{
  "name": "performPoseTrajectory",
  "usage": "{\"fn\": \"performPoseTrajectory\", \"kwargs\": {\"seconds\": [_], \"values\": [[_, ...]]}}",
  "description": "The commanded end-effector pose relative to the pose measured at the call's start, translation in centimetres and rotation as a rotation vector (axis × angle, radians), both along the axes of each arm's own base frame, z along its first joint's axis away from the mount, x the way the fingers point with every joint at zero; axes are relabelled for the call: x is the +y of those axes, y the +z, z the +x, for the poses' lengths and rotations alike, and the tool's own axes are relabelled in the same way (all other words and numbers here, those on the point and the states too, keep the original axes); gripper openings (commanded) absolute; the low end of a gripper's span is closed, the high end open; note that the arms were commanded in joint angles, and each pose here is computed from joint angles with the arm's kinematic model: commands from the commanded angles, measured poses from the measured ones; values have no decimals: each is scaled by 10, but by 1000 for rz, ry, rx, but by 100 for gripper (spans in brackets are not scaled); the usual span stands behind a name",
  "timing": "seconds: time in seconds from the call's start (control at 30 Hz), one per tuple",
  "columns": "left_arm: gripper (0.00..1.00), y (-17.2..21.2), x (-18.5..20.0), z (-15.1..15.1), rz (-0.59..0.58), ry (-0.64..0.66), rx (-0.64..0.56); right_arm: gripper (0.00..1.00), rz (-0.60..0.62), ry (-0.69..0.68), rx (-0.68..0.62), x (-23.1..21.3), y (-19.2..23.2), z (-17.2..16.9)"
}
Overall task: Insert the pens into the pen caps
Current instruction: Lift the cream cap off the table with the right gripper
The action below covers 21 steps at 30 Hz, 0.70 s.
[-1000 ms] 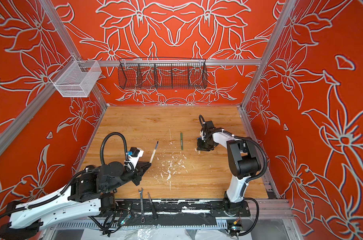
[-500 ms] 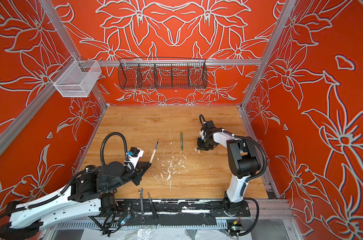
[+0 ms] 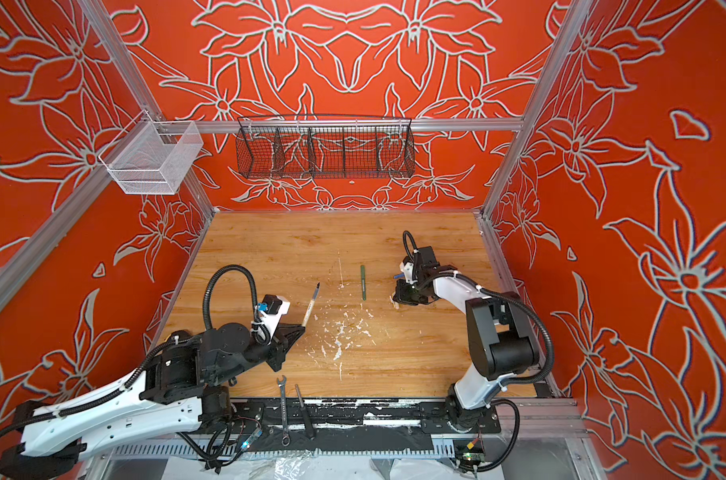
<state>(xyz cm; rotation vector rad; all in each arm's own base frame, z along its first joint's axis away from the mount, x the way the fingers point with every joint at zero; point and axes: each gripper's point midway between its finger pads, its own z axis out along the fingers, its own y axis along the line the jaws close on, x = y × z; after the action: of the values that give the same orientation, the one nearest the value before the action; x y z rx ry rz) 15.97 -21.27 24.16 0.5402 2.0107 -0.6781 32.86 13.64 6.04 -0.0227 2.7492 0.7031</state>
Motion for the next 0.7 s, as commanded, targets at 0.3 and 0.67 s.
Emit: {"fn": "performPoseTrajectory", "kwargs": {"seconds": [0.3,0.67], "values": [[0,1,-41,-2,-58,-167,-111,0,514,58,-492,46,150,-14],[0,12,-51,-3,-102,-207,-161,0,640,120,-861,75,274,-66]]}}
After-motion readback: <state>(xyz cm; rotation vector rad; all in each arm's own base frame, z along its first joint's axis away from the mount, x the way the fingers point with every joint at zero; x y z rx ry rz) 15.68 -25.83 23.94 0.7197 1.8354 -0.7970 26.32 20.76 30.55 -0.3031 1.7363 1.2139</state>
